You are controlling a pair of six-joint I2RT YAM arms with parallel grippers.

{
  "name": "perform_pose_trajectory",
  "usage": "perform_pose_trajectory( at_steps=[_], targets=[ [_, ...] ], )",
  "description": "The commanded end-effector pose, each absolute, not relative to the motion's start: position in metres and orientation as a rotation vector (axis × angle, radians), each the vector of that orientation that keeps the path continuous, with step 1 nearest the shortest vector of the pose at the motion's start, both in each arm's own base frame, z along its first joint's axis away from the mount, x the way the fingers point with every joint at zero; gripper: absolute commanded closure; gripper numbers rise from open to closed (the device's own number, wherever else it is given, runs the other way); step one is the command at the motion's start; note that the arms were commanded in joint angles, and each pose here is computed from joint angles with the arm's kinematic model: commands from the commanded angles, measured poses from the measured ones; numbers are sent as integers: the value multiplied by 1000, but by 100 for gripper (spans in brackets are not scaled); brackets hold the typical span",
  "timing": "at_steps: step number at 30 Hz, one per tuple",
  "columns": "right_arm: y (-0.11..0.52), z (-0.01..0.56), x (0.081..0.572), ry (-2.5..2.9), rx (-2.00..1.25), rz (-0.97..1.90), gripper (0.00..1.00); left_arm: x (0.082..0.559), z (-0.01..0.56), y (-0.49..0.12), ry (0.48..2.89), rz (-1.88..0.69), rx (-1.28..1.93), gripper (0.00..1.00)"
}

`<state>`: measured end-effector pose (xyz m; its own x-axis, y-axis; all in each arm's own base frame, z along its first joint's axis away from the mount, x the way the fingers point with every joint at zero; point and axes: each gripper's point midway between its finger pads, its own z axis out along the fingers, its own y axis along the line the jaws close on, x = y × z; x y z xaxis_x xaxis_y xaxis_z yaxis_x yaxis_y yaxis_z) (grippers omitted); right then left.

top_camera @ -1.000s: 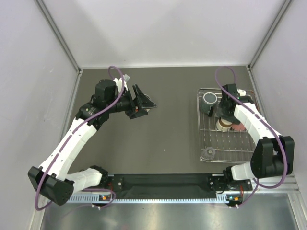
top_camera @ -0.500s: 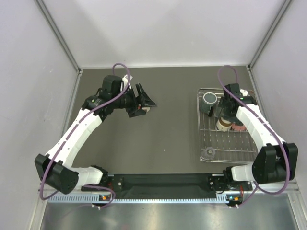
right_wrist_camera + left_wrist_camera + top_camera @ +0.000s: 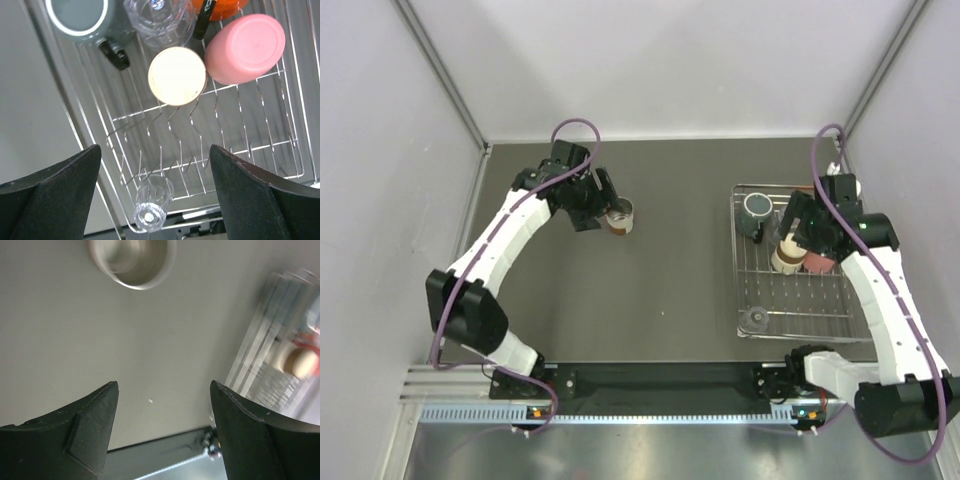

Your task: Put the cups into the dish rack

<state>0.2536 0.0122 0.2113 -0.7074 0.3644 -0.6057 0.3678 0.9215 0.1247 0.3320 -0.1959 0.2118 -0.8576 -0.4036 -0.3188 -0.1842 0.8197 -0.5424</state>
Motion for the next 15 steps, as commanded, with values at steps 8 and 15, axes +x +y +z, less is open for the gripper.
perform_pose_trajectory(
  at_steps=[8, 15],
  targets=[
    [27, 250, 209, 2356, 424, 153, 11, 386, 174, -160, 2564, -320, -618, 21],
    [26, 264, 188, 2301, 409, 181, 11, 406, 145, -159, 2579, -251, -687, 23]
  ],
)
